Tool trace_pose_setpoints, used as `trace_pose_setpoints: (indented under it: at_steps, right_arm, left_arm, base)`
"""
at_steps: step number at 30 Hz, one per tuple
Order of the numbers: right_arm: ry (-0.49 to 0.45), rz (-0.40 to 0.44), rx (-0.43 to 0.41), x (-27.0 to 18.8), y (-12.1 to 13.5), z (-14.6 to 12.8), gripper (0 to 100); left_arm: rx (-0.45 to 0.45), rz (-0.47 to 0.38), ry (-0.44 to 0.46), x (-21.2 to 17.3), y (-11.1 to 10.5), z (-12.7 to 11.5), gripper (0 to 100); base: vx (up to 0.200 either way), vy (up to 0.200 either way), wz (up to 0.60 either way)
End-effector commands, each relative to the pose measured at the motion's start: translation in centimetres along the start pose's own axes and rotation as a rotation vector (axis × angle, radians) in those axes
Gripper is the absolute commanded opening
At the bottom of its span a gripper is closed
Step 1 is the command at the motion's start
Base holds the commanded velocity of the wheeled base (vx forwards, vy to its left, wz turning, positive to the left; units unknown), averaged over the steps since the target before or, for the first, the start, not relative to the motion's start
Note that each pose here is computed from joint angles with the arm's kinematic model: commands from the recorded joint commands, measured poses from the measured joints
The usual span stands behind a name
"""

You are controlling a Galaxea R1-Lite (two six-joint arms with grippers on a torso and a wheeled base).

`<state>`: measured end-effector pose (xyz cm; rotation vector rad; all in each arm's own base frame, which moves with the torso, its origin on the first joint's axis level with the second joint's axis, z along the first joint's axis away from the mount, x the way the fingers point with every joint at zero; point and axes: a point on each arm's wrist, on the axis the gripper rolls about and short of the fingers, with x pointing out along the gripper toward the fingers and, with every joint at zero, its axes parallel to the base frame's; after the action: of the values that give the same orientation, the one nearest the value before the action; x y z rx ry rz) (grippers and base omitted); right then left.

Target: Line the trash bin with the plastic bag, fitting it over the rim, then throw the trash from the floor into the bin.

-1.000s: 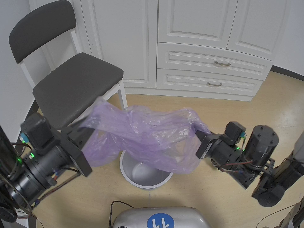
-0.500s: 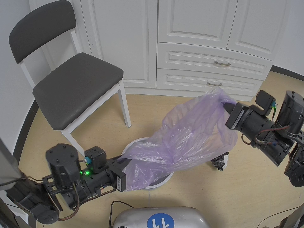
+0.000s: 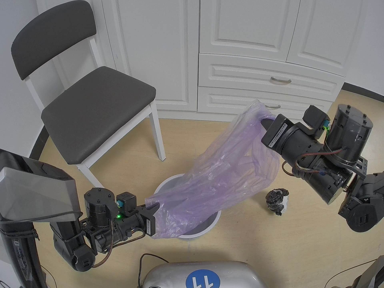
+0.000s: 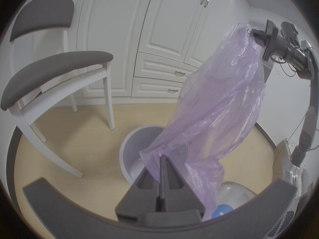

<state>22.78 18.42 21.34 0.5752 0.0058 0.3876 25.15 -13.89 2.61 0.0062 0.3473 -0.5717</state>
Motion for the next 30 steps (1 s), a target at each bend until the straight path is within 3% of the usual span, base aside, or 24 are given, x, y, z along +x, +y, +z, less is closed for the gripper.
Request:
trace_pose_setpoints:
  at_steps: [1,9,18,30]
  right_arm:
    - [0.031,-0.011,-0.008,1.1,-0.4,-1.8,0]
    - [-0.014,0.014,0.024,2.5,-1.0,-3.9,0]
    - [-0.002,-0.002,-0.001,2.6,-1.5,-4.8,0]
    - [0.118,-0.039,-0.184,1.0,-3.4,-7.1,0]
  left_arm:
    - [-0.038,0.012,-0.003,0.1,0.5,0.0,0]
    - [-0.073,0.02,-0.044,0.1,1.8,0.9,0]
    - [-0.077,0.029,-0.183,-2.0,2.3,4.5,0]
    - [-0.096,-0.046,-0.21,-2.2,0.0,5.3,0]
  base:
    - [0.0,0.0,0.0]
    - [0.0,0.0,0.0]
    - [0.0,0.0,0.0]
    - [0.0,0.0,0.0]
